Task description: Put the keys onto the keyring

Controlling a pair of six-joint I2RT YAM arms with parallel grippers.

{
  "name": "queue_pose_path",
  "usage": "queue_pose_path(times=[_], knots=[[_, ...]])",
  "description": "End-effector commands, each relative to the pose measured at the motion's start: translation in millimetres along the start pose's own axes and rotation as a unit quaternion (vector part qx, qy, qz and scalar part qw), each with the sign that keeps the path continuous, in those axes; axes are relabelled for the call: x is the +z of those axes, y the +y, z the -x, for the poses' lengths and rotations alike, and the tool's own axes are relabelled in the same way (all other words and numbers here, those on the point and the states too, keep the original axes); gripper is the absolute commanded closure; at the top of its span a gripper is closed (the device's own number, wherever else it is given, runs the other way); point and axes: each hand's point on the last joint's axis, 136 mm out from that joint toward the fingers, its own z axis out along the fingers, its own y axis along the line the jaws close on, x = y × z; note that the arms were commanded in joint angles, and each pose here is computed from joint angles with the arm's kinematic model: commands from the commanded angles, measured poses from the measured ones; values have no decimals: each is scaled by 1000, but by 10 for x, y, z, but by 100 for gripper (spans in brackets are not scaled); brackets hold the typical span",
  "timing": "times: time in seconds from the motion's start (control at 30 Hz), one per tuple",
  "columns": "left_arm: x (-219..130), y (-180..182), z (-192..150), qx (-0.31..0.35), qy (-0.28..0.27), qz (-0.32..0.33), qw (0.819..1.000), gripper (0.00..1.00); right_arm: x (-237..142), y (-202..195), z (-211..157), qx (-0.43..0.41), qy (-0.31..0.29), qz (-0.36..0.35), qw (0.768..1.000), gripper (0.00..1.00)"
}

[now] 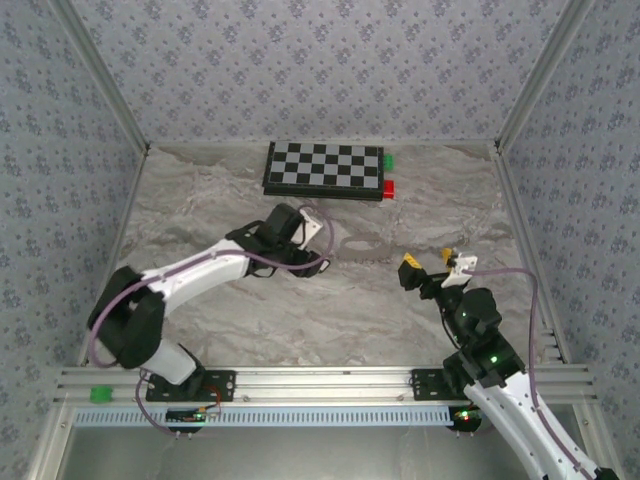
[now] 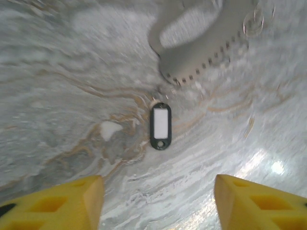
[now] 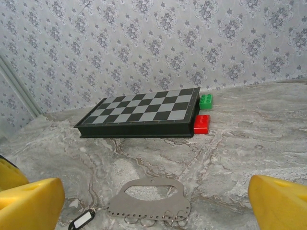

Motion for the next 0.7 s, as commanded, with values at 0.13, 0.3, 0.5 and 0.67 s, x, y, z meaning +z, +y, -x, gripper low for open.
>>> queue_pose_path(times=[0.13, 0.3, 0.5, 0.67], knots=[[-760, 601, 334, -82, -155, 129, 976, 19, 150, 21, -58, -14, 12, 0, 1000, 0], [-1308, 966, 345, -148, -240, 213, 935, 0, 206, -108, -39, -28, 23, -46, 998, 0], [-1751, 1342, 241, -201, -311, 298, 880, 0, 238, -358, -69, -51, 48, -125, 990, 0], [-1813, 1705, 52, -221, -345, 366, 835, 0, 305, -668, -151, -101, 80, -215, 968, 0]])
